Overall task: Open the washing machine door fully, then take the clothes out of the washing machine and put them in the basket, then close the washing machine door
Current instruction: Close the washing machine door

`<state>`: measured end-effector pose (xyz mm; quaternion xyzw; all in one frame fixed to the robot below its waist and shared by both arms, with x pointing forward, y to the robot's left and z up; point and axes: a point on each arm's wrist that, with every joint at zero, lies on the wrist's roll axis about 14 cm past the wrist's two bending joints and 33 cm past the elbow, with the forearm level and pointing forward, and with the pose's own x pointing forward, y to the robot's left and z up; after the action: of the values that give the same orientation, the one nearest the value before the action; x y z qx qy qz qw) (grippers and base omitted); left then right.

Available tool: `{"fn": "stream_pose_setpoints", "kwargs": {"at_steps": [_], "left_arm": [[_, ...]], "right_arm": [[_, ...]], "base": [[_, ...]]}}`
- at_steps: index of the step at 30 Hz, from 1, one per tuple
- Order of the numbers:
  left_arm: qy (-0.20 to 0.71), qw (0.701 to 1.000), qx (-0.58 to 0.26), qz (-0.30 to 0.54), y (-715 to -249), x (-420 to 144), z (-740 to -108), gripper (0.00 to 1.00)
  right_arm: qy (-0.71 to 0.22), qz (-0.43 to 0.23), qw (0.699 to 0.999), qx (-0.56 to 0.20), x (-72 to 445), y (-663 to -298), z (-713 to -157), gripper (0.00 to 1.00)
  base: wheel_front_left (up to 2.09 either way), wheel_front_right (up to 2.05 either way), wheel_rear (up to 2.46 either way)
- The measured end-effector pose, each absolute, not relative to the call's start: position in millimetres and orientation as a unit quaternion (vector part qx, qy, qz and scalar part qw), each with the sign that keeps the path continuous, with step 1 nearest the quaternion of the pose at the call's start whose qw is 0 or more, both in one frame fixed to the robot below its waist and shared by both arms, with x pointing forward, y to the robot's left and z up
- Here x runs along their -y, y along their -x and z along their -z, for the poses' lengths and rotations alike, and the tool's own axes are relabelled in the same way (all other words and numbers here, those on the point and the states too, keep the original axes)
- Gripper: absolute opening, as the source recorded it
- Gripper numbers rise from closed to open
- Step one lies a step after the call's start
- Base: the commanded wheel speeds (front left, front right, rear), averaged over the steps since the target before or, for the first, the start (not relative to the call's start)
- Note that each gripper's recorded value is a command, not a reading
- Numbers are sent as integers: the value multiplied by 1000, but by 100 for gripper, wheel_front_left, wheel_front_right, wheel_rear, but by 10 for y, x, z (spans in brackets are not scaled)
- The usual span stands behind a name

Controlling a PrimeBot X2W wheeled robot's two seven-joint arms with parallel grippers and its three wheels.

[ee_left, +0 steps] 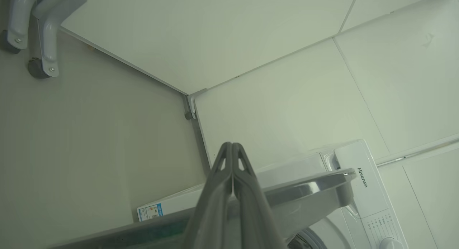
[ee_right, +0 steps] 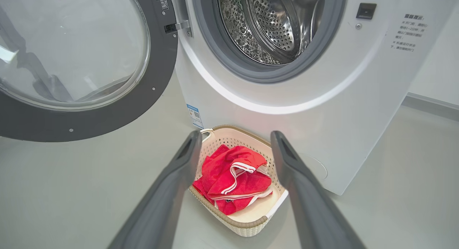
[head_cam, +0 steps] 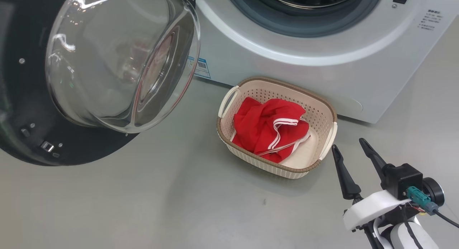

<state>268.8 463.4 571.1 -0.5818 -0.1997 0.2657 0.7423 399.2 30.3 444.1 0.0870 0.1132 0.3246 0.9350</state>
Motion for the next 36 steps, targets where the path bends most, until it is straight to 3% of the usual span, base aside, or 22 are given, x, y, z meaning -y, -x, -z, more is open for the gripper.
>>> {"fn": "stream_pose_setpoints", "kwargs": {"at_steps": [11, 29, 36], "left_arm": [[593, 751, 152, -248, -3193, -4532, -5552, 0], [586, 787, 64, -181, -3322, -4264, -5409, 0], [610, 776, 52, -151, -3300, -4128, -5366, 0]], "right_arm": [[-88, -288, 945, -127, -62, -4121, -4287, 100], [-86, -288, 945, -128, -75, -4182, -4249, 100], [-88, -300, 941, -127, -153, -4170, -4254, 100]], "base": [[0, 0, 0], [0, 0, 0], [0, 0, 0]]}}
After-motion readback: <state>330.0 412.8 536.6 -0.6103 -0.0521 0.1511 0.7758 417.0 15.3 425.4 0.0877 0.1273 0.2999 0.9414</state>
